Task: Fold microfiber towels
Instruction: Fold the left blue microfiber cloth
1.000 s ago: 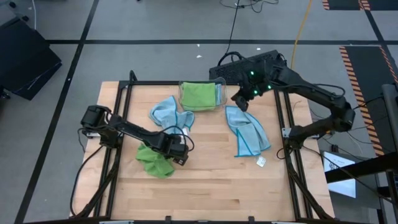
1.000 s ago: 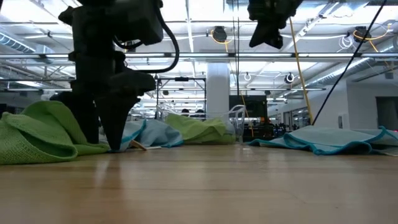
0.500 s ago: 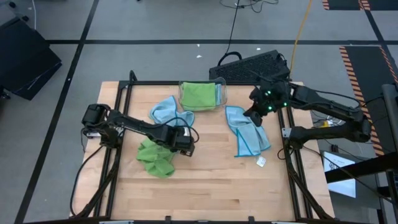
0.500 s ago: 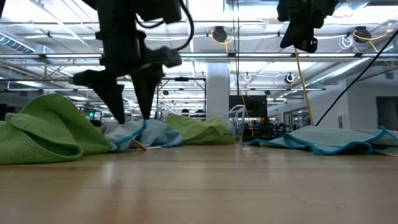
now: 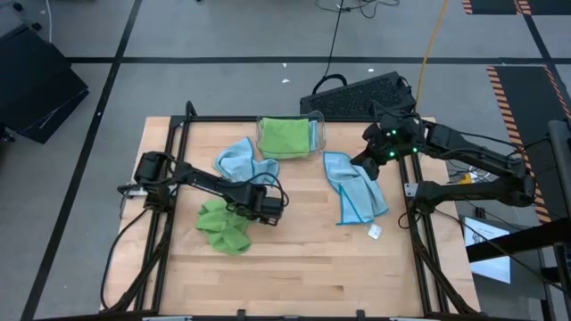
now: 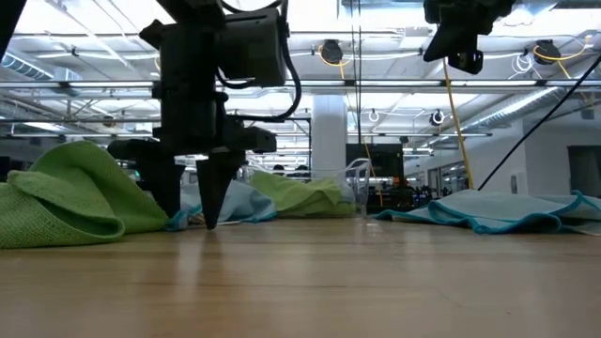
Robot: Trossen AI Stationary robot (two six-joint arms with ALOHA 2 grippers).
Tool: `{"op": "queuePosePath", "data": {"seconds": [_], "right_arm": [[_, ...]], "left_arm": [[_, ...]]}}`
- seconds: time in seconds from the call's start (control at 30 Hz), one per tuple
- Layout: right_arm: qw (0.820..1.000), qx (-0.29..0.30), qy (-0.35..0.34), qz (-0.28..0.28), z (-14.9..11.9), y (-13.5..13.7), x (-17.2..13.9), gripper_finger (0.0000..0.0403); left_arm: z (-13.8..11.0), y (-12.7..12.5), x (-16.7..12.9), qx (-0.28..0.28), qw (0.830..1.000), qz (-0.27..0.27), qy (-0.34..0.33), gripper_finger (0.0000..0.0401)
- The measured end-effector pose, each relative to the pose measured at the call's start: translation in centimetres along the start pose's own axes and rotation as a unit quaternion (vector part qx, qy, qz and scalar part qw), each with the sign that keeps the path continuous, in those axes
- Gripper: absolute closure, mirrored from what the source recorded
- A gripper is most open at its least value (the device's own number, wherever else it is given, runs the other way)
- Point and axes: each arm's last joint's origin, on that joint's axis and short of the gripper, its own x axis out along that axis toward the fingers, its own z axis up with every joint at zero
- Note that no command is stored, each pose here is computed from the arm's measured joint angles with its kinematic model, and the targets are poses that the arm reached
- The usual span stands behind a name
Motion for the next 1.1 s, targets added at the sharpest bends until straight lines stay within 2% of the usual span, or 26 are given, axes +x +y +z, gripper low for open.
{"op": "queuePosePath", "data": {"seconds": [0.13, 0.3, 0.33, 0.43, 0.6, 0.73, 0.87, 1.0, 1.1], "right_arm": [[1.0, 0.0, -0.004, 0.001, 0.0, 0.0, -0.1, 0.0403], [1.0, -0.003, -0.014, 0.005, 0.2, 0.1, -0.1, 0.0403], [1.0, -0.004, -0.017, 0.006, 0.3, 0.1, -0.1, 0.0403], [0.999, -0.024, -0.033, 0.011, 0.6, 0.3, -0.1, 0.0403], [0.997, -0.055, -0.059, 0.017, 1.2, 0.4, 0.0, 0.0403], [0.996, -0.057, -0.06, 0.021, 1.4, 0.4, 0.2, 0.0401], [0.997, -0.05, -0.043, 0.03, 1.2, 0.7, 0.6, 0.0387], [0.996, -0.063, -0.025, 0.058, 0.9, 1.3, 1.0, 0.0369], [0.995, -0.07, -0.009, 0.066, 0.7, 1.8, 1.5, 0.0357]], "left_arm": [[-0.1, -0.1, 0.1, 0.011, 1.0, -0.002, -0.001, 0.0244], [0.3, 0.1, -0.4, 0.032, 0.999, -0.01, 0.01, 0.0369], [0.3, 0.1, -0.7, 0.034, 0.999, -0.016, 0.014, 0.0384], [0.4, 0.5, -2.4, 0.034, 0.999, -0.025, 0.025, 0.039], [0.3, 0.8, -6.9, 0.075, 0.996, -0.033, 0.028, 0.0396], [0.5, 0.9, -10.3, 0.138, 0.989, -0.043, 0.022, 0.0397], [0.6, 0.5, -13.6, 0.223, 0.972, -0.075, 0.024, 0.0397], [0.4, 1.0, -16.0, 0.211, 0.974, -0.059, 0.064, 0.0398], [-0.2, 1.1, -17.7, 0.197, 0.977, -0.056, 0.065, 0.0399]]}}
